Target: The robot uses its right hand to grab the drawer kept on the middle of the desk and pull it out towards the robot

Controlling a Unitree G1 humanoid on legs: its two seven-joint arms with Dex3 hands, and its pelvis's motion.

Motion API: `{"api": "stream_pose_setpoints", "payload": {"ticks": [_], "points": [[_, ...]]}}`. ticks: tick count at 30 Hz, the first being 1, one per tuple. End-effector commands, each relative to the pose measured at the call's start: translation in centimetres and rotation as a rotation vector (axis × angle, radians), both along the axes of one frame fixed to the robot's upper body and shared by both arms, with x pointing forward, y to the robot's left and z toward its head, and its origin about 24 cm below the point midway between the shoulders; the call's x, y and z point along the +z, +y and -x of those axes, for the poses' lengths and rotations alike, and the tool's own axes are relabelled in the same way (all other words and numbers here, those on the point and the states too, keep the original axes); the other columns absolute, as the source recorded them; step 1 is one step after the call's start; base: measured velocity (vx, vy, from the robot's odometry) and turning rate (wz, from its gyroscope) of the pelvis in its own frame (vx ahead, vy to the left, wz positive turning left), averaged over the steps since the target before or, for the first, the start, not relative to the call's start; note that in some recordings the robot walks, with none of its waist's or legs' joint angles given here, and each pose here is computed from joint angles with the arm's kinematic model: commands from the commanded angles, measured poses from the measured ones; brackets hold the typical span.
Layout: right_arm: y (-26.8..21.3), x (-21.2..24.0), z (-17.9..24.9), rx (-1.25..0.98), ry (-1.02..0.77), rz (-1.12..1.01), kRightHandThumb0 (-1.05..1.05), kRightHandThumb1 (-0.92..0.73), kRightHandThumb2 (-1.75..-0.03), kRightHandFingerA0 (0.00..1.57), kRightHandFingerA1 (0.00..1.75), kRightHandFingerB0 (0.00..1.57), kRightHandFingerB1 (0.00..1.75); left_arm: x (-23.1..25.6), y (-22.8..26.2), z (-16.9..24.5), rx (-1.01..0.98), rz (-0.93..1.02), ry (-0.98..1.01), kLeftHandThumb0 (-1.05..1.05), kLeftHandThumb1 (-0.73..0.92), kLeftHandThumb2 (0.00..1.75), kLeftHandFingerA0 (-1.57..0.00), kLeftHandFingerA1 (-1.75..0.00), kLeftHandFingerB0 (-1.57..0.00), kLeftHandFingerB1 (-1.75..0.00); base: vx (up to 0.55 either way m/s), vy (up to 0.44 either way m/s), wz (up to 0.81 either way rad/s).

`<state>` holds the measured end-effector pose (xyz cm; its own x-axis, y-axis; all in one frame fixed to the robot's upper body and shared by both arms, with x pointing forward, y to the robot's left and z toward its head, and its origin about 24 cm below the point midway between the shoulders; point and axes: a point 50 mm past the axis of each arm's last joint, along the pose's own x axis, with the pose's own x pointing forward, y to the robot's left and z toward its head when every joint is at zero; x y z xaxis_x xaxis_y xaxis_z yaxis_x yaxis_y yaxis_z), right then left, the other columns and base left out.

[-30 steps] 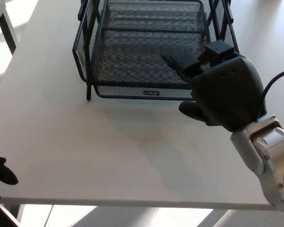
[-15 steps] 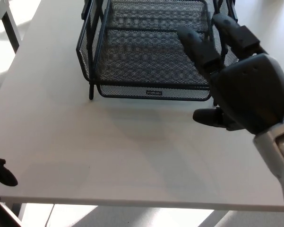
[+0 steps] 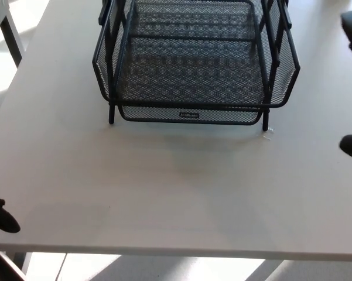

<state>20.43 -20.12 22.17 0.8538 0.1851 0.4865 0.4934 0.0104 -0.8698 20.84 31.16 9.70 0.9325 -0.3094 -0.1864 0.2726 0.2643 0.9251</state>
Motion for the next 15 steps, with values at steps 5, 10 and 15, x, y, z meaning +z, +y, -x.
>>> {"api": "stream_pose_setpoints", "payload": {"ticks": [5, 10, 15], "points": [[-6.5, -0.1, 4.2, -0.283, 0.009, -0.115, -0.75, -0.42, -0.77, 0.00, 0.10, 0.00, 0.23, 0.4, 0.6, 0.2, -0.009, -0.043, -0.002, -0.30, 0.55, 0.56, -0.82, -0.89, -0.80, -0.58, 0.00, 0.000, 0.00], [-12.2, -2.8, 4.8, -0.543, 0.019, -0.131, -0.87, -0.48, -0.79, 0.00, 0.08, 0.00, 0.15, 0.4, 0.6, 0.3, -0.007, -0.049, 0.006, -0.29, 0.56, 0.56, -0.81, -0.86, -0.80, -0.56, 0.00, 0.000, 0.00], [-17.2, -6.3, 5.1, -0.718, 0.128, -0.211, -0.92, -0.50, -0.83, 0.00, 0.19, 0.00, 0.22, 0.4, 0.6, 0.2, -0.007, -0.055, 0.009, -0.29, 0.56, 0.56, -0.80, -0.88, -0.79, -0.56, 0.00, 0.000, 0.00]]}}
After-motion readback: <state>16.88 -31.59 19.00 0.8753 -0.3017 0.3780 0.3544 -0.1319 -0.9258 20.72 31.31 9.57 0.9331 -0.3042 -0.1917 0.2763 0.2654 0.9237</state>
